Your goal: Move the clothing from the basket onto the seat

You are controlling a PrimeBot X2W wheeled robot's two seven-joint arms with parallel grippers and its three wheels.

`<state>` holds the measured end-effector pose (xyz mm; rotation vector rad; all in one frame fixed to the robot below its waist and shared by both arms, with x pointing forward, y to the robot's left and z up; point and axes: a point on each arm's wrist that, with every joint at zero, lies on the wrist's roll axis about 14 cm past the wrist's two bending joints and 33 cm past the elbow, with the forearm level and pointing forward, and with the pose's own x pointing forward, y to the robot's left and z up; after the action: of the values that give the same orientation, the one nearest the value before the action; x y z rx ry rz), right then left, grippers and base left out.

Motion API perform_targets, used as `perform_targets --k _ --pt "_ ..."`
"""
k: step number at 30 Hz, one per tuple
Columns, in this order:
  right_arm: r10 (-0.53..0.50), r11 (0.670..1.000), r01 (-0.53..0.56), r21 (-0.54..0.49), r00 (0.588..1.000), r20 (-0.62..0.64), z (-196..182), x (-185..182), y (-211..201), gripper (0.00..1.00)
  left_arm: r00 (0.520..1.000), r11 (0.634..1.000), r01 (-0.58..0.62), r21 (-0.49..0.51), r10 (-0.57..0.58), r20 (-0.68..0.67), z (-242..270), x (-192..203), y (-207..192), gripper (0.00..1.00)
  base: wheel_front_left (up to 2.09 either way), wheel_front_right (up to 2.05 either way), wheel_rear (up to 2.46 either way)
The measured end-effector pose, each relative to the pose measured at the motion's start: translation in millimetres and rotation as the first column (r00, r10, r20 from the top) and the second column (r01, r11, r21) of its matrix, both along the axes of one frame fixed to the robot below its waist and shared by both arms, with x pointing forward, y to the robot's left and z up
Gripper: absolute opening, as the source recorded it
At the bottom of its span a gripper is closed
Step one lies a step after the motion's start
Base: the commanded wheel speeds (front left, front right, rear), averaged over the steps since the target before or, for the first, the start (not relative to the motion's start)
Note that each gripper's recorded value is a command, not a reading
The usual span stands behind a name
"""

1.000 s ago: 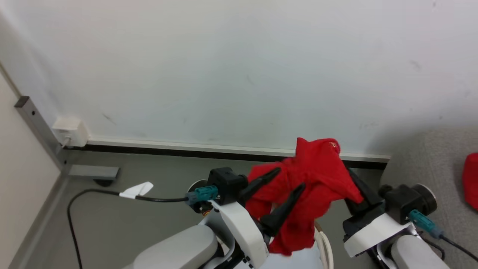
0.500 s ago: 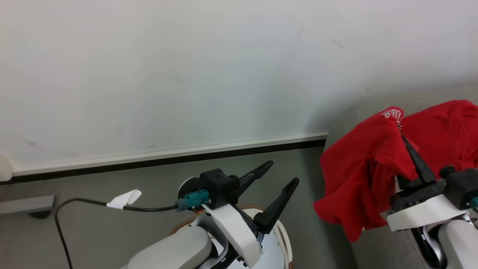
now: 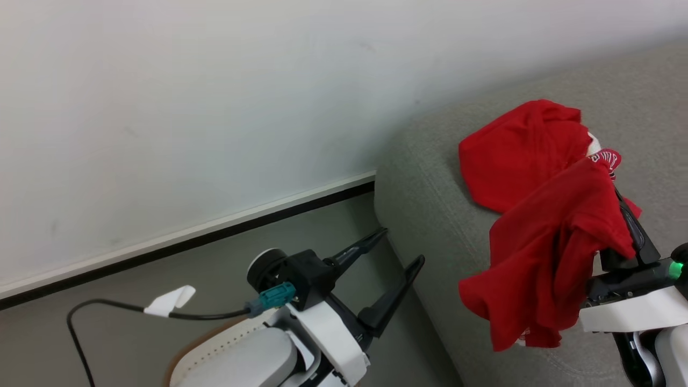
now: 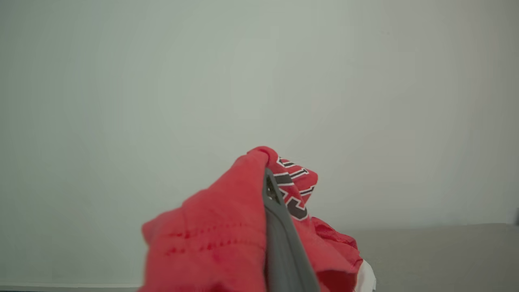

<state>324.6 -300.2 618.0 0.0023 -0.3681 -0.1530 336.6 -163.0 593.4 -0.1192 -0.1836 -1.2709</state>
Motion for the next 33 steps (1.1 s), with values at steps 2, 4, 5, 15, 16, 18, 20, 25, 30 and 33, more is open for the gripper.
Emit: perform_targets --k 2,4,5,15,16,18,20,25,30,33 --pt "-0.026 1.0 0.026 0.0 1.0 0.001 0.7 -6.7 -7.1 0.0 1.0 1.0 0.025 -0.001 -0.025 0.0 -1.6 -1.7 -7.3 1.0 0.0 0.0 0.0" --pt "-0.048 0.999 0.048 0.002 0.999 0.001 0.8 -11.7 -13.0 0.0 0.999 0.999 0.045 0.003 -0.046 0.003 -5.0 -2.7 -13.2 1.0 0.0 0.0 0.0" --pt "-0.057 0.998 0.057 0.003 0.998 0.001 1.1 -13.3 -15.3 0.0 0.999 0.998 0.055 0.004 -0.055 -0.001 -7.2 -2.7 -15.2 1.0 0.0 0.0 0.0" --pt "-0.102 0.994 0.102 -0.034 0.995 0.007 12.4 -1.7 -34.2 0.0 0.995 0.996 0.088 0.011 -0.087 -0.053 -30.3 8.7 -20.9 1.0 0.0 0.0 0.0" --pt "-0.107 0.993 0.108 -0.048 0.994 0.014 17.5 2.2 -37.8 0.0 0.995 0.996 0.086 0.013 -0.085 -0.057 -32.8 11.5 -20.5 1.0 0.0 0.0 0.0" --pt "-0.118 0.99 0.12 -0.072 0.993 0.028 26.8 11.0 -45.3 0.0 0.995 0.996 0.083 0.016 -0.082 -0.064 -37.2 18.9 -19.1 1.0 0.0 0.0 0.0" --pt "-0.129 0.986 0.133 -0.101 0.991 0.042 37.3 21.6 -53.7 0.0 0.994 0.997 0.077 0.021 -0.076 -0.074 -42.9 27.6 -16.3 1.0 0.0 0.0 0.0" --pt "-0.172 0.966 0.178 -0.187 0.984 0.05 55.8 49.6 -80.4 0.0 0.993 0.997 0.058 0.041 -0.054 -0.1 -62.2 53.5 -5.8 1.0 0.0 0.0 0.0" --pt "-0.244 0.94 0.245 -0.236 0.969 0.037 57.1 72.9 -110.5 0.0 0.99 0.997 0.024 0.073 -0.013 -0.138 -90.5 80.2 10.7 1.0 0.0 0.0 0.0" --pt "-0.315 0.923 0.317 -0.219 0.948 0.046 57.4 80.5 -136.9 0.0 0.987 0.996 0.001 0.089 0.014 -0.16 -105.5 96.3 20.3 1.0 0.0 0.0 0.0"
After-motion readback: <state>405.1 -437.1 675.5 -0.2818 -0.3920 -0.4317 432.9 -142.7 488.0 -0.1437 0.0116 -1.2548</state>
